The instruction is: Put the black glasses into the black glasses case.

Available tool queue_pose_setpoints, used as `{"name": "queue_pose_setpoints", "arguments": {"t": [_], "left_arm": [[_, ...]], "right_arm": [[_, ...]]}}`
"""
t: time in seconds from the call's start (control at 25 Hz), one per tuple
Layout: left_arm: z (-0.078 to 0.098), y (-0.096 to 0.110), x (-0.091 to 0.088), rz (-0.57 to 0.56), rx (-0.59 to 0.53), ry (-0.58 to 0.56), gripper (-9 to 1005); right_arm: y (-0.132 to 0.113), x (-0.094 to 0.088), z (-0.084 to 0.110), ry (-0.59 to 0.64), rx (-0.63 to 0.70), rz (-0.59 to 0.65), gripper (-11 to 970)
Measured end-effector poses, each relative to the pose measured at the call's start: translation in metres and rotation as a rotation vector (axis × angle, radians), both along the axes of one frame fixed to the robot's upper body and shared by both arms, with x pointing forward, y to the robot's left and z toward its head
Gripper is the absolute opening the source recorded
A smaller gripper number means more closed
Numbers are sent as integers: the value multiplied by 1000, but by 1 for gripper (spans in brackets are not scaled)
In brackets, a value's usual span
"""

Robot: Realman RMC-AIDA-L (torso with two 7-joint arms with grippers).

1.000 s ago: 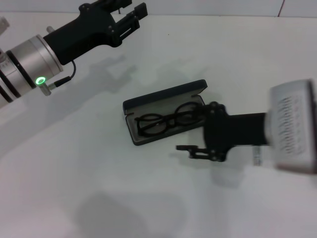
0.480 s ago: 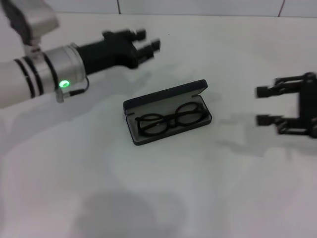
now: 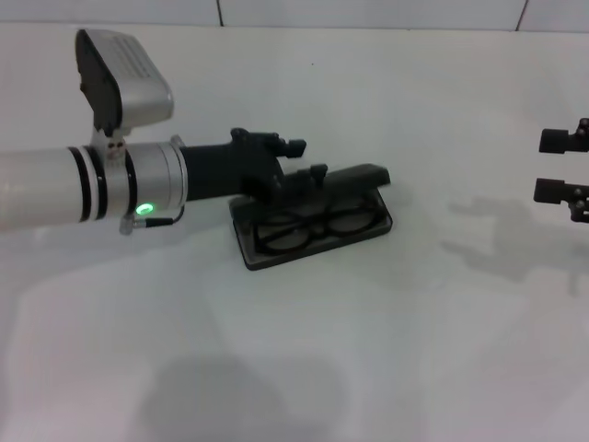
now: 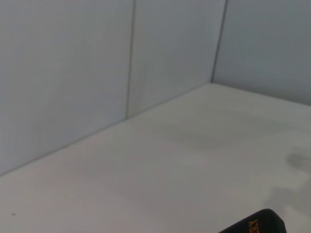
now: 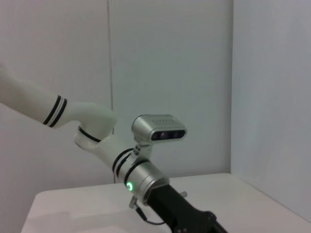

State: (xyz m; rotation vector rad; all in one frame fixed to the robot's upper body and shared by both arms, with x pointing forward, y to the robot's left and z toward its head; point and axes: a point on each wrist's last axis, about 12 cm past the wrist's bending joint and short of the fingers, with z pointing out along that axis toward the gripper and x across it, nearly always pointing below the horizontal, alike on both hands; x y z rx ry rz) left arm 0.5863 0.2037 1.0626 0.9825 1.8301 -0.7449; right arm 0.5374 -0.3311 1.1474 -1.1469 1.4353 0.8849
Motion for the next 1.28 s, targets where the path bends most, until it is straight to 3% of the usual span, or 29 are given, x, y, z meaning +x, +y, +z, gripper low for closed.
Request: {"name": "queue_pose_setpoints", "arguments": {"t": [0.32,0.56,0.72,0.88,1.0,1.16,1.28], "left_arm": [[-9,-2,-15,-89,48,-7,479],[16,13,-25,-102,-157,-101,475],[30,29,-38,-185,-252,-118,545],[38,50,-57,-247,-313,-171,668],[38,62,-69,-236,-341,-222,773],[34,78,-88,-202,-375,-267,833],[32,88,-99,-177,-393,-278,878]], "right_arm": [[4,2,0,-3,6,1,547],[23,11,1,6,29,10,552],[50,18,-2,4,34,54,555],[77,22,-5,-1,31,116,692],[89,20,-9,4,42,160,788],[99,20,-13,-30,79,188,900],[109,22,-14,-65,110,206,896]]}}
